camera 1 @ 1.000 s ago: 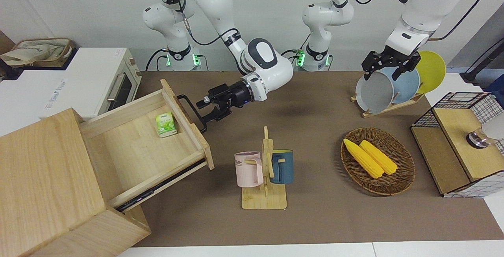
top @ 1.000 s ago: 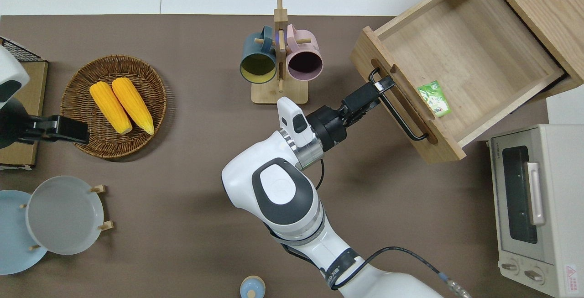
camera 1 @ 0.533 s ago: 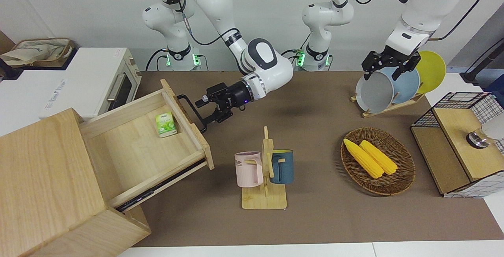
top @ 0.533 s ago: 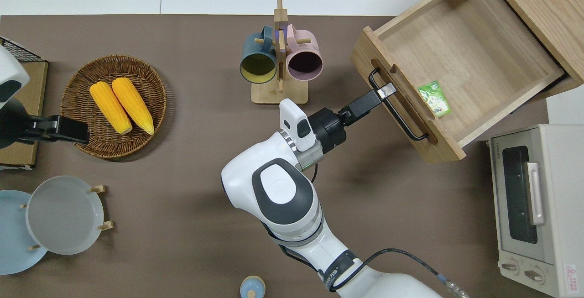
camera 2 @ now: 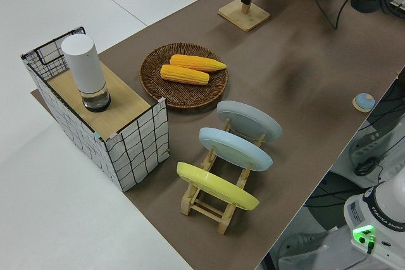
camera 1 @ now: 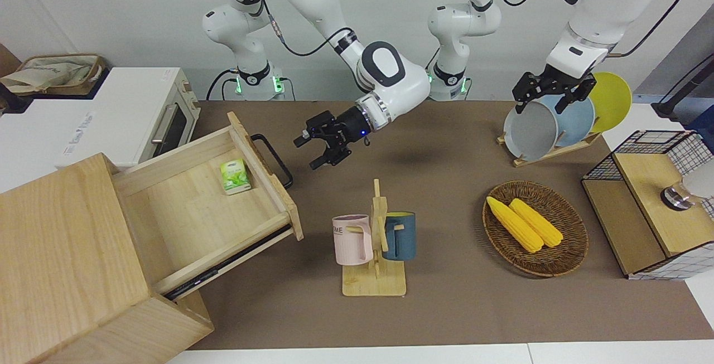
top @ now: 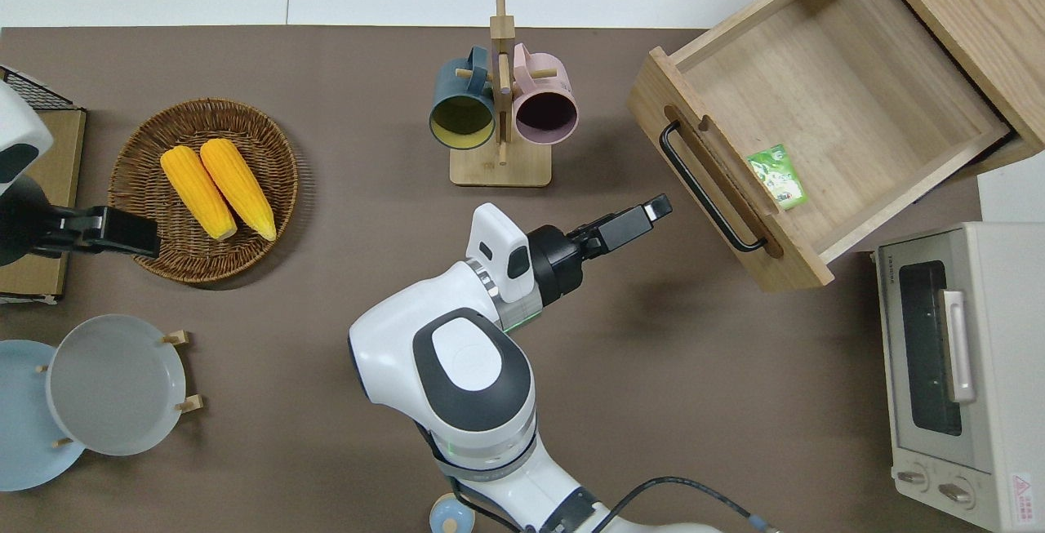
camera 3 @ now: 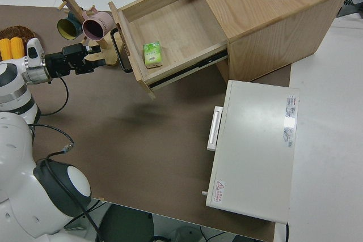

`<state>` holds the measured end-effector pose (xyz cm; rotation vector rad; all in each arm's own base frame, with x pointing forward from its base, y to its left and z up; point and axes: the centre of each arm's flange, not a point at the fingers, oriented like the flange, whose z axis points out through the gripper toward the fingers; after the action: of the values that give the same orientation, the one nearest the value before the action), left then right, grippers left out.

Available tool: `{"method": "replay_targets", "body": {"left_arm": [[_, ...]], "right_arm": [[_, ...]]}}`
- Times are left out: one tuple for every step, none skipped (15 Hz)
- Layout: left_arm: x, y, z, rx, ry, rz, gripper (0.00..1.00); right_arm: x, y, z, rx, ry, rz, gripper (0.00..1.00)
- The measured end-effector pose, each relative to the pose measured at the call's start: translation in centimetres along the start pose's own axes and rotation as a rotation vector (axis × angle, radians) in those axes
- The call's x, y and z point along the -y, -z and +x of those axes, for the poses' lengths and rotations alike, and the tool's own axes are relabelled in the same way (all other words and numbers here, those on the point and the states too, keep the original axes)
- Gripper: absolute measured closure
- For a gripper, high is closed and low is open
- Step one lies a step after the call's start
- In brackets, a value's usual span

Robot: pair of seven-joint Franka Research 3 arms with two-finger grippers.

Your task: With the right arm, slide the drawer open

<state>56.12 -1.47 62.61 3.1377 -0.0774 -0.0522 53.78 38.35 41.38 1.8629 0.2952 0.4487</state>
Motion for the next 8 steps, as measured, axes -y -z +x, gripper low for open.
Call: {"method": "replay_targets", "body": {"left_arm": [[0.0,0.0,0.0,0.000,0.000,0.000,0.00],[0.0,0.0,0.0,0.000,0.000,0.000,0.00],[0.0,0.0,0.0,0.000,0.000,0.000,0.00],[0.0,0.0,0.0,0.000,0.000,0.000,0.00],[0.0,0.0,0.0,0.000,0.000,0.000,0.00],[0.0,0.0,0.0,0.000,0.000,0.000,0.00],[0.0,0.0,0.0,0.000,0.000,0.000,0.00],[0.0,0.0,0.0,0.000,0.000,0.000,0.00]], "right_arm": [[-0.3,1.1,0.0,0.005,-0.010,0.032,0.01],[-0.6,2.1,0.0,0.005,-0.020,0.060,0.01],[-0.9,3.1,0.0,0.007,-0.032,0.087,0.01],[-1.3,4.0,0.0,0.012,-0.044,0.118,0.01],[-1.9,4.7,0.1,0.019,-0.056,0.150,0.01],[-2.5,5.2,0.1,0.028,-0.068,0.178,0.01],[-3.2,5.6,0.2,0.040,-0.082,0.212,0.01],[-4.0,6.0,0.2,0.054,-0.093,0.248,0.01]]}}
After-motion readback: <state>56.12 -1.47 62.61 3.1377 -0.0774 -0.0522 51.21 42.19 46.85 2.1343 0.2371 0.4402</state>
